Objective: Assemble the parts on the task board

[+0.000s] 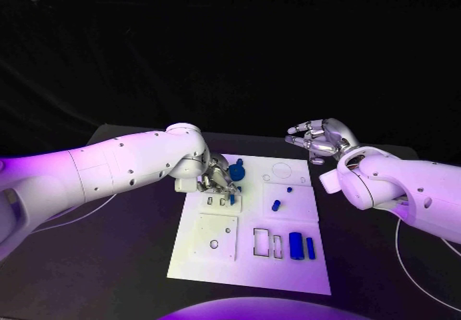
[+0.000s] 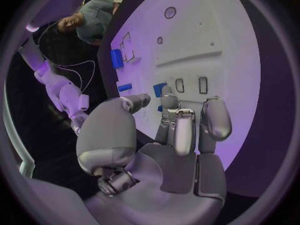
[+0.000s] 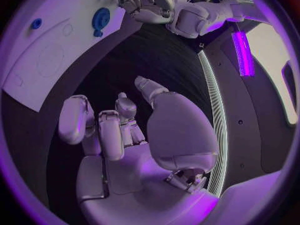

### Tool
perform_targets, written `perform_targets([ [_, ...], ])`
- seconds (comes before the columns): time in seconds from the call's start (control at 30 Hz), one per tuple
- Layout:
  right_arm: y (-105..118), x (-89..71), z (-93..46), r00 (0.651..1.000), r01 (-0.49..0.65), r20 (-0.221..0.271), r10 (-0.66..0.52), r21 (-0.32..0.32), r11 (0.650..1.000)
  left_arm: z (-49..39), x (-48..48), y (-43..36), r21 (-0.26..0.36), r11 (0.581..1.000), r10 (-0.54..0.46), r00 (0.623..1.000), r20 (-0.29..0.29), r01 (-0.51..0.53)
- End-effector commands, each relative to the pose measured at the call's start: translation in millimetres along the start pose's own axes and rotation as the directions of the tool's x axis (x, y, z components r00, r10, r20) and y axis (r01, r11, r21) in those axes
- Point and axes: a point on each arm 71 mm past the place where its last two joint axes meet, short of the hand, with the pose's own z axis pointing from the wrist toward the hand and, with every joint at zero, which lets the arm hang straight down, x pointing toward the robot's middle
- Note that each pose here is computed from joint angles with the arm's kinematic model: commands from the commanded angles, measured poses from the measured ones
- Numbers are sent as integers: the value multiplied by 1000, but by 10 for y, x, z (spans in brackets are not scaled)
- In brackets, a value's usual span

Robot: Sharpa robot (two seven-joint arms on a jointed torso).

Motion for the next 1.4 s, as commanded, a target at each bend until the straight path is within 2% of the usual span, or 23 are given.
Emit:
perform_targets([
  [0.03, 0, 21, -1, 1000, 5, -20, -5, -2, 1000, 15, 20, -11, -2, 1000, 10, 1000, -25, -10],
  [0.53, -7, 33, 2, 999, 4, -32, -3, 3, 1000, 46, 24, 6, -22, 999, 28, 999, -32, -28],
  [1.4, -24, 68, -2, 998, 2, -62, -1, 15, 1000, 86, 53, -19, -14, 1000, 6, 1000, -20, -7],
])
